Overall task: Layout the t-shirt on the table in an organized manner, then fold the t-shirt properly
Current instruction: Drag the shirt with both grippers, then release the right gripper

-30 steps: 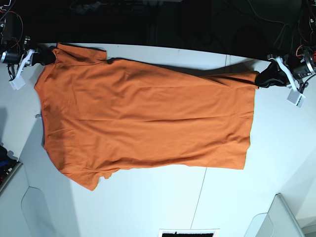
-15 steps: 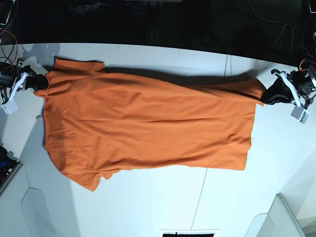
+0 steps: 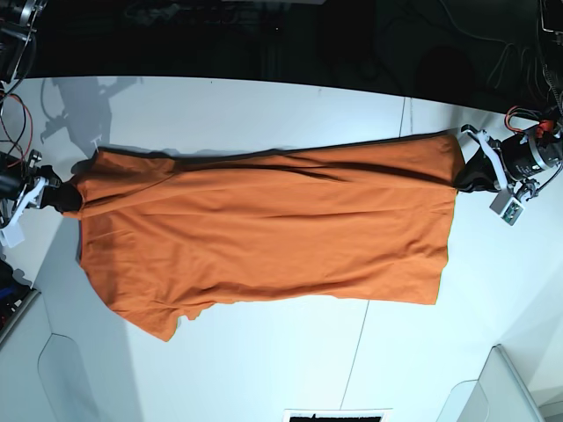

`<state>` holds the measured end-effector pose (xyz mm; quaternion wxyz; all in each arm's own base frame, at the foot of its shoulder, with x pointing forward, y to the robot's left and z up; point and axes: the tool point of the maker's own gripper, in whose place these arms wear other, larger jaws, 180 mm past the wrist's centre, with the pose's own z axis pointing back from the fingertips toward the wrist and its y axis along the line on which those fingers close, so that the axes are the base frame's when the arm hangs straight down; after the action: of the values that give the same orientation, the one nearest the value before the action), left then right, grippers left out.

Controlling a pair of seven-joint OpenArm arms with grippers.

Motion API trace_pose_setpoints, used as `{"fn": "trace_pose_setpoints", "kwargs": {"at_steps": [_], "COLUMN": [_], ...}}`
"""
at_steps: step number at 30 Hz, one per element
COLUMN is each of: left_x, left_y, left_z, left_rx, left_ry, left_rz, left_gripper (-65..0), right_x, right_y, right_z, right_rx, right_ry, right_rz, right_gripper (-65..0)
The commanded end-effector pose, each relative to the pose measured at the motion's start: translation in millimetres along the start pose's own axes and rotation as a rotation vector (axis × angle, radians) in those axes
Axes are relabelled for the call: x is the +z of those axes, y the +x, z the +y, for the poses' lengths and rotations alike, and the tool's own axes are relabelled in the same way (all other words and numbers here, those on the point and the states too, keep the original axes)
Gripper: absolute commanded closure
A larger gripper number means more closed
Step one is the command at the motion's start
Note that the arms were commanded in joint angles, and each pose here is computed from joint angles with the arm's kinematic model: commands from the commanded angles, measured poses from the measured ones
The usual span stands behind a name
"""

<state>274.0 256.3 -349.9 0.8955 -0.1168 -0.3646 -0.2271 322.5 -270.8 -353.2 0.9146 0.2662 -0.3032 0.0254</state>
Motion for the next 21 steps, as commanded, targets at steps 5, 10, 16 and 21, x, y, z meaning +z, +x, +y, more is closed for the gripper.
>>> {"fn": "trace_pose_setpoints", "kwargs": {"at_steps": [5, 10, 16, 21], "left_x": [-15.5, -29.9, -20.1, 13.4], "left_y": [8.4, 0.5, 4.7, 30.5], "left_z": [27.3, 28.7, 27.1, 45.4], "left_rx": [0.028, 0.057, 0.112, 0.213], "left_ry": [0.022, -0.001, -0.042, -0.047], "left_rz": [-0.014, 0.021, 0.030, -0.051], "left_gripper": [0.0, -0.2, -19.2, -19.2], "right_x": [-7.7, -19.7, -12.6, 16.2], "right_y": [19.9, 16.8, 33.5, 43.8], "right_z": [-2.7, -0.4, 1.0, -14.4], "right_rx": [-0.009, -0.031, -0.028, -0.033], "right_ry": [-0.009, -0.018, -0.018, -0.070], "right_rz": [-0.056, -0.061, -0.111, -0.156], "right_gripper": [0.0, -28.6, -37.6, -37.5]}}
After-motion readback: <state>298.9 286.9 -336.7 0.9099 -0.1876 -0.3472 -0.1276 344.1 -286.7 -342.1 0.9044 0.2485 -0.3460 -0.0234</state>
